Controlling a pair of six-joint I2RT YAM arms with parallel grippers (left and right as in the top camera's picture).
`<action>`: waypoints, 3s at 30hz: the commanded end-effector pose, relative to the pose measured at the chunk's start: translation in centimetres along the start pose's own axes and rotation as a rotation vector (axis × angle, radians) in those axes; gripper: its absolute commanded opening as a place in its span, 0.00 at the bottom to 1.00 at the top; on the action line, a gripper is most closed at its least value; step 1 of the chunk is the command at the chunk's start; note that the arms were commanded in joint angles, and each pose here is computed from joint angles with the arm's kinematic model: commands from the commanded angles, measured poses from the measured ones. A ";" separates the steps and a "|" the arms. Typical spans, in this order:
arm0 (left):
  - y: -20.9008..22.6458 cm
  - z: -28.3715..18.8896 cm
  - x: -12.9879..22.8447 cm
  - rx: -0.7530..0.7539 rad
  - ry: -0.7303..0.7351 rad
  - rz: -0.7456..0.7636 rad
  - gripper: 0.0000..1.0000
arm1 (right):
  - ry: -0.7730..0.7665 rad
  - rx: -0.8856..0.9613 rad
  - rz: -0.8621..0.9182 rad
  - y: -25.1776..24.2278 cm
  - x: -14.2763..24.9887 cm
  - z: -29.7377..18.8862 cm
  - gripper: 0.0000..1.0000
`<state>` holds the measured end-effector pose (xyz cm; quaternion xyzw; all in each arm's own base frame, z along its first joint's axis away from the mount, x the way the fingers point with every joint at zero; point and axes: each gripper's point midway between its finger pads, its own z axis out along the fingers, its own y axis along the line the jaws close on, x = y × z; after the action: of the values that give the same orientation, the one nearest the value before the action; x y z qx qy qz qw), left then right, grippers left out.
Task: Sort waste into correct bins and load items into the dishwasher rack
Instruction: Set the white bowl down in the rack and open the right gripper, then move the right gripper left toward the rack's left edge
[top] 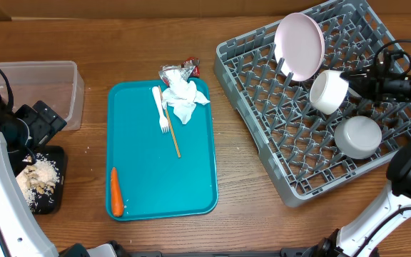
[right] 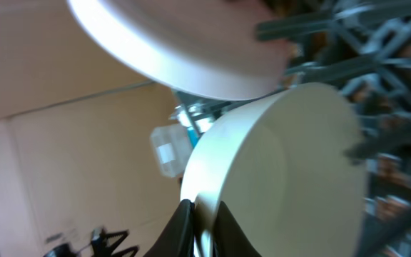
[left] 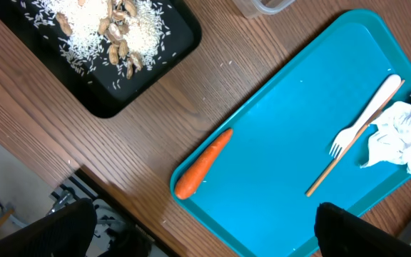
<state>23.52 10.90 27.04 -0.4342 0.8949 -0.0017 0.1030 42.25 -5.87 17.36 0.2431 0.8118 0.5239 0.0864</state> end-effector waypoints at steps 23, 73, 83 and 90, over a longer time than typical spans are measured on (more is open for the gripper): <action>0.1 0.2 0.0 -0.005 0.010 -0.014 1.00 | -0.414 0.773 -0.123 8.0 2.1 -9.8 1.00; 0.1 0.2 0.0 -0.005 0.010 -0.014 1.00 | 0.212 0.910 -0.779 -2.8 15.1 21.0 0.28; 0.1 0.2 0.0 -0.006 0.009 -0.014 1.00 | 0.044 0.868 -0.620 -2.1 13.3 22.8 0.04; 0.1 0.2 0.0 -0.005 0.010 -0.014 1.00 | -0.066 0.858 -0.525 -1.5 12.2 23.0 0.04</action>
<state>23.56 10.86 27.00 -0.4340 0.8951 -0.0034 0.1022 40.50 17.99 7.83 -0.0465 0.9843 0.0806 0.1497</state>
